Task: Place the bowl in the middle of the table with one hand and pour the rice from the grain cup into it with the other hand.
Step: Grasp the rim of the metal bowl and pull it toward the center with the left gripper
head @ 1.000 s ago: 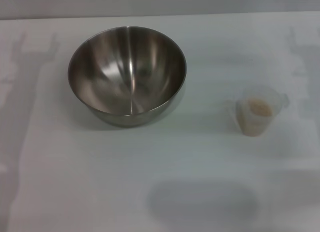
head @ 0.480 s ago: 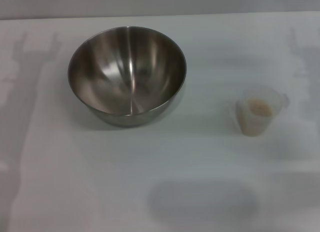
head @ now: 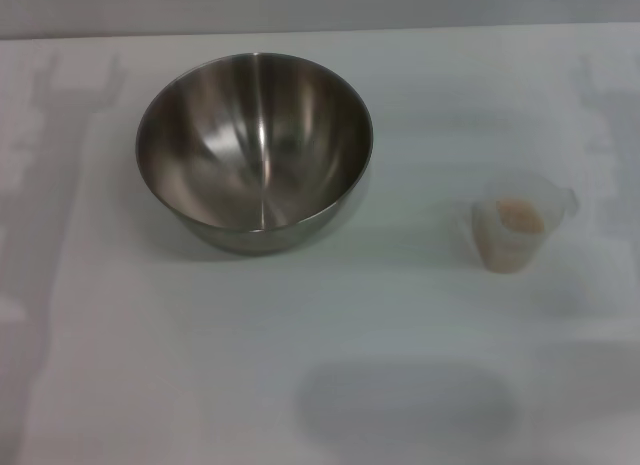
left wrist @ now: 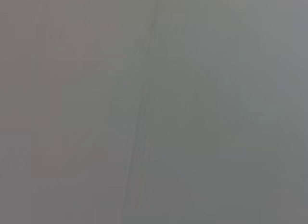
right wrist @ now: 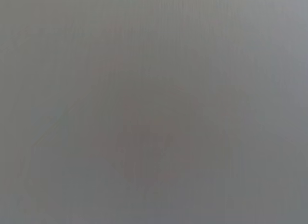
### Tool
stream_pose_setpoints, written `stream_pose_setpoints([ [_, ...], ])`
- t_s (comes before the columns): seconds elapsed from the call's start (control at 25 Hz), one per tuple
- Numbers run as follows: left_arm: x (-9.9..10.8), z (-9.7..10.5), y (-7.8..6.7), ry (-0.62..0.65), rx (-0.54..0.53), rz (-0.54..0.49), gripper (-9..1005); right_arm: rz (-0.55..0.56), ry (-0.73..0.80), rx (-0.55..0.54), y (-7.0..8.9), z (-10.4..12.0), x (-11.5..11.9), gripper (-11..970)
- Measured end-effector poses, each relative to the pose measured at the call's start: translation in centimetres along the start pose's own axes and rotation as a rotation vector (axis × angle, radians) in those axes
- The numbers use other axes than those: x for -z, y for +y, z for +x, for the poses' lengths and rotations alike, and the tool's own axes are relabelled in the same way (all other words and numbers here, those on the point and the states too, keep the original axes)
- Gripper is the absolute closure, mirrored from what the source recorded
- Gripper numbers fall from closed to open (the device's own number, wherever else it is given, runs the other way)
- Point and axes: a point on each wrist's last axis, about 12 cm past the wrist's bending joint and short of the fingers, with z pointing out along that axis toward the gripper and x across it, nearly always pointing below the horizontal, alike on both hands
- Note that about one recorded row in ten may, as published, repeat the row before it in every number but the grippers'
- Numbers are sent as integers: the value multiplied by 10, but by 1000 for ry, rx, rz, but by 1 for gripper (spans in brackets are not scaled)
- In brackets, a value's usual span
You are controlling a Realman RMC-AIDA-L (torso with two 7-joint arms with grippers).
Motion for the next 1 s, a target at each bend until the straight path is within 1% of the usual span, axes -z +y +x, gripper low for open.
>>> stream_pose_setpoints([
  [0.04, -5, 0, 1, 29, 9, -14, 142, 0, 1, 1, 0, 0, 0, 234],
  [0.08, -16, -2, 2, 92, 29, -41, 142, 0, 1, 3, -1, 0, 0, 234],
  [0.12, -22, -3, 3, 137, 40, -58, 142, 0, 2, 6, -2, 0, 0, 234],
  [0.2, -30, -9, 3, 187, 56, -74, 142, 0, 1, 8, -2, 0, 0, 234],
  [0.24, -37, -17, 0, 230, 71, -79, 142, 0, 1, 10, -3, 0, -1, 233],
  [0.28, -37, -17, 0, 230, 71, -79, 142, 0, 1, 10, -3, 0, -1, 233],
  [0.4, -46, -33, -8, 305, 94, -75, 143, -1, -2, 9, -3, 0, -2, 233],
  [0.44, -46, -33, -8, 305, 94, -75, 143, -1, -2, 9, -3, 0, -2, 233],
  [0.48, -51, -44, -15, 356, 107, -68, 143, -2, -3, 10, -3, 0, -2, 233],
  [0.52, -51, -44, -15, 356, 107, -68, 143, -2, -3, 10, -3, 0, -2, 233],
  [0.56, -52, -47, -17, 386, 112, -69, 143, -2, -3, 10, -3, -1, -2, 233],
  [0.64, -54, -55, -22, 463, 118, -72, 144, -2, -3, 10, -3, -1, -3, 233],
  [0.68, -56, -63, -25, 528, 118, -74, 144, -2, -3, 10, -3, -1, -3, 233],
  [0.72, -56, -63, -25, 528, 118, -74, 144, -2, -3, 10, -3, -1, -3, 233],
  [0.84, -56, -75, -30, 626, 111, -73, 144, -2, -2, 10, -3, 0, -3, 234],
  [0.88, -54, -83, -35, 680, 103, -61, 144, -1, -2, 10, -3, 0, -3, 234],
  [1.0, -52, -89, -38, 726, 104, -41, 145, -1, -2, 10, -3, 0, -3, 234],
])
